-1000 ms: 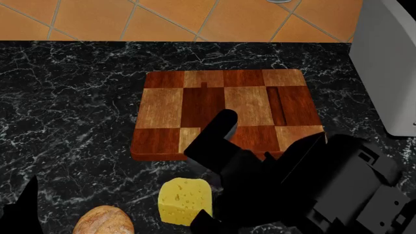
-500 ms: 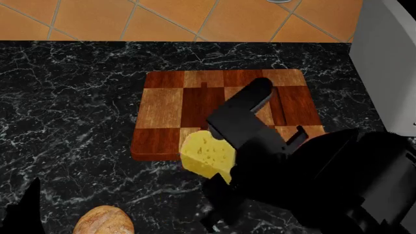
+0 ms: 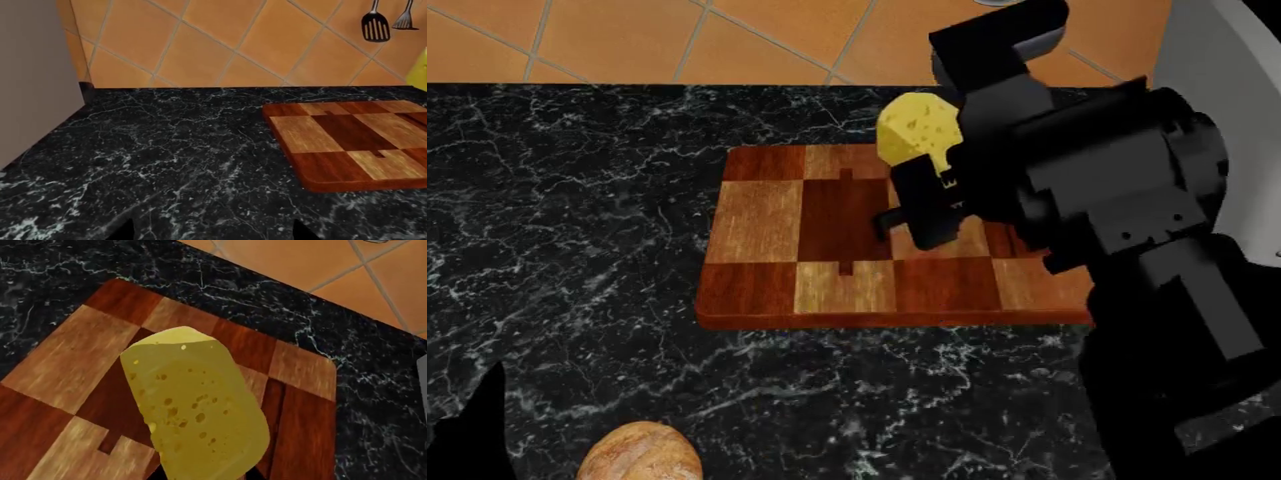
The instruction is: Place the bread and cheese on the cutting board.
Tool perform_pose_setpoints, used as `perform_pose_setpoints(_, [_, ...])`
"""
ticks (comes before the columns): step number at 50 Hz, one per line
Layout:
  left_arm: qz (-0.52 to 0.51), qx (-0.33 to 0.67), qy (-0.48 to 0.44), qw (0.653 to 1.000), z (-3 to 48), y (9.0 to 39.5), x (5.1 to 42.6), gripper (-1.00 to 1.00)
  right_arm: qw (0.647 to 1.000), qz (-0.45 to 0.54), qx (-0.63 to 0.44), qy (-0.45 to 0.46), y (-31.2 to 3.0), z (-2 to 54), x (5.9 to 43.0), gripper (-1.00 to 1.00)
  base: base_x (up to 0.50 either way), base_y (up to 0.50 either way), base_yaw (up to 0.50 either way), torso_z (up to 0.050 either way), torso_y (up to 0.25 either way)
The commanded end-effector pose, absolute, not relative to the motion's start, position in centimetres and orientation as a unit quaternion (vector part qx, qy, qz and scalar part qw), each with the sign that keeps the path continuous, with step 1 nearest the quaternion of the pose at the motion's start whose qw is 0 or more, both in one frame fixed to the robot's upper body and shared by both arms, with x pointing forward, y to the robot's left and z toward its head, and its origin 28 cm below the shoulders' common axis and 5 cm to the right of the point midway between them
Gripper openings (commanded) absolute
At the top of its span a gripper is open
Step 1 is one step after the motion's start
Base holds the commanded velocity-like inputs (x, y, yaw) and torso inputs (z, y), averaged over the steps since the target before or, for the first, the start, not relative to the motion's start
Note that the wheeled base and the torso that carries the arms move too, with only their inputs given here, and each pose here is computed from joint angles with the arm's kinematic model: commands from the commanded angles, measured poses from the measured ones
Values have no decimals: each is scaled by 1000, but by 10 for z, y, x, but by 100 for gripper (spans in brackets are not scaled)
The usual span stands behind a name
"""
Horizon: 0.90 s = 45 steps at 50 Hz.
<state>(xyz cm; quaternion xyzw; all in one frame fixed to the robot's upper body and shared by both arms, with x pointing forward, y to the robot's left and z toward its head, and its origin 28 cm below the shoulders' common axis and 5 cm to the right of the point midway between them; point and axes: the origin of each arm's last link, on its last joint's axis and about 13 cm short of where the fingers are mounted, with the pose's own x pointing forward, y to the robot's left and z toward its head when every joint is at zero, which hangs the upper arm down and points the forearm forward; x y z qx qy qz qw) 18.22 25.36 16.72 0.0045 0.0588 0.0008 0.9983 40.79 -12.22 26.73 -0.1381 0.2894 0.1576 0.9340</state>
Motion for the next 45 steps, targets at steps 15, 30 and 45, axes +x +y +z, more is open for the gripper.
perform_pose_setpoints(15, [10,-3,66,998,162,259,183,100,887,178,-128,407,-116,244,407,-100,0,0,0,0,0])
perform_pose_setpoints(30, [12,-4,69,998,160,261,184,100,886,181,-127,408,-115,240,407,-100,0,0,0,0,0])
perform_pose_setpoints(45, [12,-4,68,998,160,261,184,100,899,162,-128,387,-118,249,409,100,0,0,0,0,0])
